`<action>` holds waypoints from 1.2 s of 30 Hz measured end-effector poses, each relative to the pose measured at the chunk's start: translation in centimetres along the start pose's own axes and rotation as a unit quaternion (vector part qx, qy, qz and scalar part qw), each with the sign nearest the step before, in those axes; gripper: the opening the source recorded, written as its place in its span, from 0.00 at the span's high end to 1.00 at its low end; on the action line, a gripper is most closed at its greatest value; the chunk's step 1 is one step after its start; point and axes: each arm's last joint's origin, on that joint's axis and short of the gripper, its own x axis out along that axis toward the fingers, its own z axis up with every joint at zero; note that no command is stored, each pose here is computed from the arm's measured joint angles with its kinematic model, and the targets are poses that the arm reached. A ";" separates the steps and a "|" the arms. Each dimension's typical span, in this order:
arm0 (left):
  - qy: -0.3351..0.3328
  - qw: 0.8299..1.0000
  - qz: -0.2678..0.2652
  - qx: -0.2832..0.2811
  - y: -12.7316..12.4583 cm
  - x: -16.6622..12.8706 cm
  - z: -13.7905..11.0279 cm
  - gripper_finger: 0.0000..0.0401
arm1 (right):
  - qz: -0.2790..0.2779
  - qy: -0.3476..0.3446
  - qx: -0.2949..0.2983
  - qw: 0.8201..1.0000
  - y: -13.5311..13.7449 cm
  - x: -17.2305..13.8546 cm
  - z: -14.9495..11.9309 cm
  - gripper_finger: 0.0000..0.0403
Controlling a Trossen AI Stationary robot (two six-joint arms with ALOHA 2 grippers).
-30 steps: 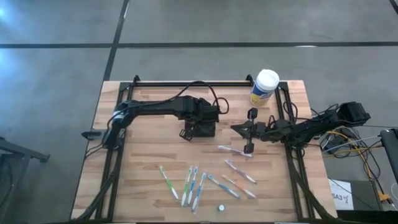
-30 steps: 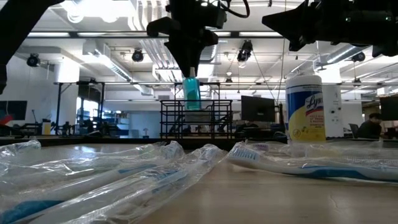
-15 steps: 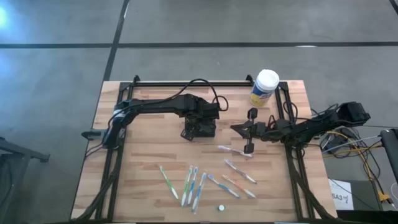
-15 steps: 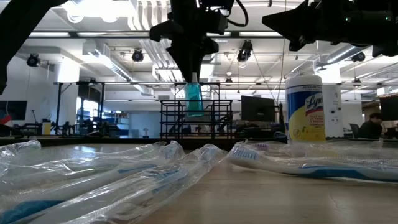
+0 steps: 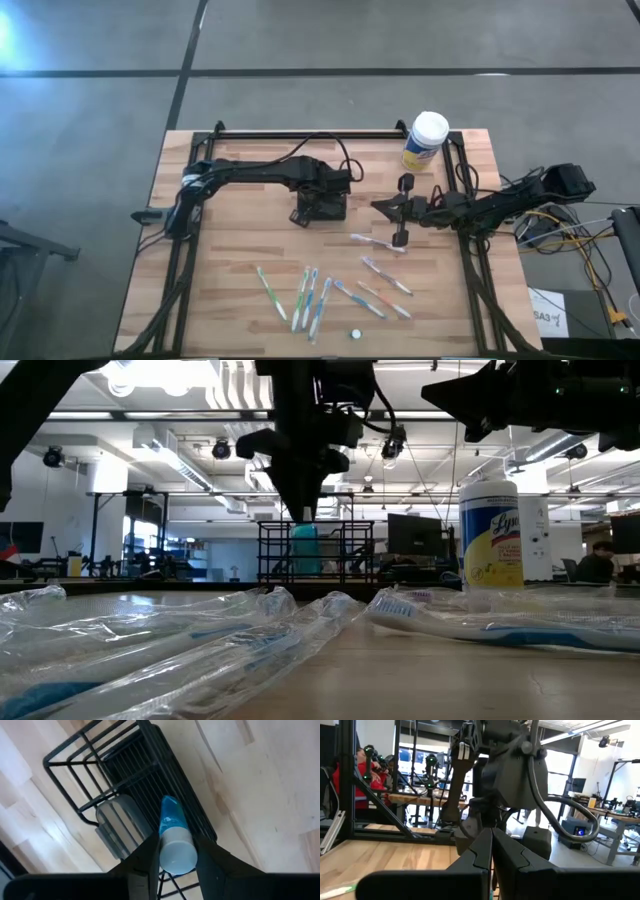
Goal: Pick & Place toothbrushing station
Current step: Put the top blue mouthwash in the wire organizer
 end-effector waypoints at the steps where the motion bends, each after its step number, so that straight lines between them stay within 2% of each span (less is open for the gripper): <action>1: 0.003 1.000 -0.002 -0.001 0.0 0.1 -0.1 0.76 | 0.000 0.000 0.000 1.000 0.0 0.0 0.0 0.98; 16: -0.013 1.000 -0.001 -0.013 0.4 1.0 -0.1 0.76 | 0.000 -0.001 0.000 1.000 0.0 0.0 0.0 0.98; 22: -0.025 1.000 0.008 -0.015 0.6 1.0 0.1 0.56 | 0.000 -0.001 0.002 1.000 0.0 0.0 0.0 0.98; 25: -0.025 1.000 0.007 -0.015 0.5 1.0 0.1 0.51 | 0.000 -0.001 0.002 1.000 0.0 0.0 0.0 0.98; 36: -0.023 1.000 0.006 -0.014 0.6 1.3 -0.1 0.54 | 0.000 -0.003 0.001 1.000 0.0 0.0 0.1 0.98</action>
